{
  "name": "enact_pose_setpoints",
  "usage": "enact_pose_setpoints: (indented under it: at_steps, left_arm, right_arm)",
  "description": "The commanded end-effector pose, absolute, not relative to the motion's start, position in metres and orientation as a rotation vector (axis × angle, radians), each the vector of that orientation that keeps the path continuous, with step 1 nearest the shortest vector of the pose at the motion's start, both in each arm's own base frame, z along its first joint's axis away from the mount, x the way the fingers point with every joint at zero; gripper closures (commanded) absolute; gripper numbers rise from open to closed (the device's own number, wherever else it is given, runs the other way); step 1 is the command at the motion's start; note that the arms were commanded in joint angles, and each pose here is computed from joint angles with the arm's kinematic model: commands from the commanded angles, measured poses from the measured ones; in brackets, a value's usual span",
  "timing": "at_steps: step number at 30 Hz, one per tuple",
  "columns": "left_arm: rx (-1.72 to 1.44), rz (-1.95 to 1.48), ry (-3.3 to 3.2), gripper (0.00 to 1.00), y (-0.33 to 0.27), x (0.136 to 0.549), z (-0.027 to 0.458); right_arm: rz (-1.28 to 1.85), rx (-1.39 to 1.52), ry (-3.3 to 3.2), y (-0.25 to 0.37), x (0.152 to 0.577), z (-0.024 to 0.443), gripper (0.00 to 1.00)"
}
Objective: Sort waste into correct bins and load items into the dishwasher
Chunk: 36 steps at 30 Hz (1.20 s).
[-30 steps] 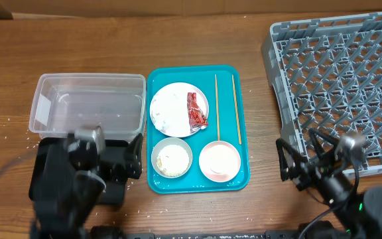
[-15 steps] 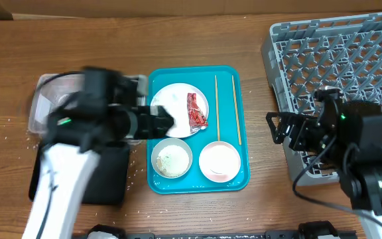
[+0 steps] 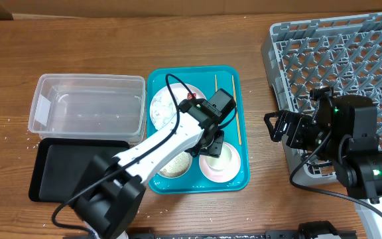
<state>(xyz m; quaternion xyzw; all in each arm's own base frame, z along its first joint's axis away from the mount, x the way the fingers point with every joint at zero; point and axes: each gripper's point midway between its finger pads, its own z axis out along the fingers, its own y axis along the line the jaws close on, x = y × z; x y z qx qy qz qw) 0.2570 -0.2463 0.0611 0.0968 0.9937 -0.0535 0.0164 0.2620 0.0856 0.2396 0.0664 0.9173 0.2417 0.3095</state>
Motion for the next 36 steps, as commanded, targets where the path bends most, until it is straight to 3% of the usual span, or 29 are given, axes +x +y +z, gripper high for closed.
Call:
enact_pose_setpoints:
  at_steps: [1,2,10,15,21,27,30,36]
  left_arm:
    - [0.269,-0.134,3.102,0.86,-0.244,0.257,0.055]
    - [0.269,-0.147,3.103,0.96,-0.245,0.257,0.056]
    - [0.260,-0.245,3.044,0.96,-0.246,0.257,0.092]
    - [0.212,-0.408,2.960,0.96,-0.219,0.267,0.143]
    - [0.403,-1.392,2.565,0.96,-0.218,0.275,0.248]
    - [0.543,-1.936,2.163,0.96,-0.213,0.255,0.315]
    - [0.549,-1.942,2.165,0.96,-0.214,0.253,0.315]
    - [0.551,-1.942,2.167,0.96,-0.215,0.253,0.315]
  right_arm:
    - [0.638,0.181,2.390,0.084,0.264,0.251,0.00]
    - [0.637,0.181,2.390,0.084,0.264,0.251,0.00]
    - [0.638,0.181,2.391,0.084,0.264,0.251,0.00]
    - [0.736,0.085,2.383,0.099,0.259,0.256,0.00]
    - [0.977,-0.096,2.285,0.131,0.255,0.281,0.00]
    - [1.370,-0.459,2.090,0.187,0.241,0.317,0.00]
    - [1.519,-0.688,1.958,0.216,0.224,0.334,0.00]
    - [1.555,-0.854,1.856,0.244,0.207,0.344,0.00]
